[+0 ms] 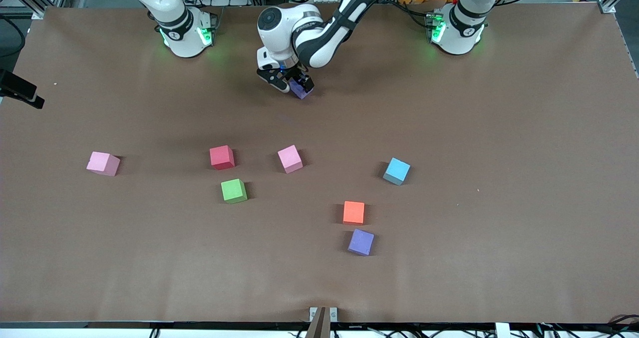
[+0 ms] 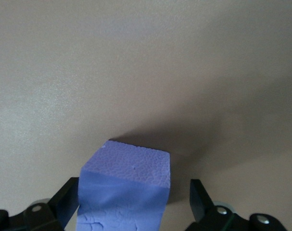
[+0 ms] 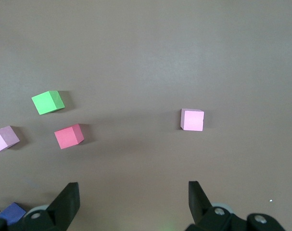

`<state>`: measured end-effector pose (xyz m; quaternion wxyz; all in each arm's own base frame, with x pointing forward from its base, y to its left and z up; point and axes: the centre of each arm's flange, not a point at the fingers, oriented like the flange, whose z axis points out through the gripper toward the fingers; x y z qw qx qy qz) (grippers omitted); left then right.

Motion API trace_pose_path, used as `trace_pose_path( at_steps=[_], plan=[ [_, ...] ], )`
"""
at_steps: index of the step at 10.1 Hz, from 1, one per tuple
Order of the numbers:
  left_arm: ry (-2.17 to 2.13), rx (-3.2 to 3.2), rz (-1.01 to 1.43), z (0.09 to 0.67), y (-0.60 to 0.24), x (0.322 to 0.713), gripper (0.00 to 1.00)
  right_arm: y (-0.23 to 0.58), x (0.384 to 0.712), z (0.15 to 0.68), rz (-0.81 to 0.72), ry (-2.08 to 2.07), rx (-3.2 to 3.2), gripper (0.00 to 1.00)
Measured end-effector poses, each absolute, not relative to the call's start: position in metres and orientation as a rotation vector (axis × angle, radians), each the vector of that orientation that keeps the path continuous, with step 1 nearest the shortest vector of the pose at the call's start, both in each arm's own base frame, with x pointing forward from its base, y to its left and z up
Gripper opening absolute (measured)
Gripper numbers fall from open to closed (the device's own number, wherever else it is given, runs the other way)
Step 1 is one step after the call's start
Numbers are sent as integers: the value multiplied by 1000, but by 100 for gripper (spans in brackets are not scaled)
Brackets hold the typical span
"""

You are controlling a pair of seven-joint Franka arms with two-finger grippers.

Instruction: Arrange blocks into number 1

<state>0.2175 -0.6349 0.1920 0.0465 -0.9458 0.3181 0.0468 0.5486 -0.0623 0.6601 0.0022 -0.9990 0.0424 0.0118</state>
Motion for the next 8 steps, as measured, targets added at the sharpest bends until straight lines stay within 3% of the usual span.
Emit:
trace_pose_path(
  at_steps=[3, 8],
  plan=[
    [691, -2968, 149, 193, -635, 220, 60, -62, 549, 659, 43, 132, -3134, 100],
    [-38, -3069, 134, 206, -611, 299, 59, -63, 549, 658, 46, 135, -3134, 100]
  ],
)
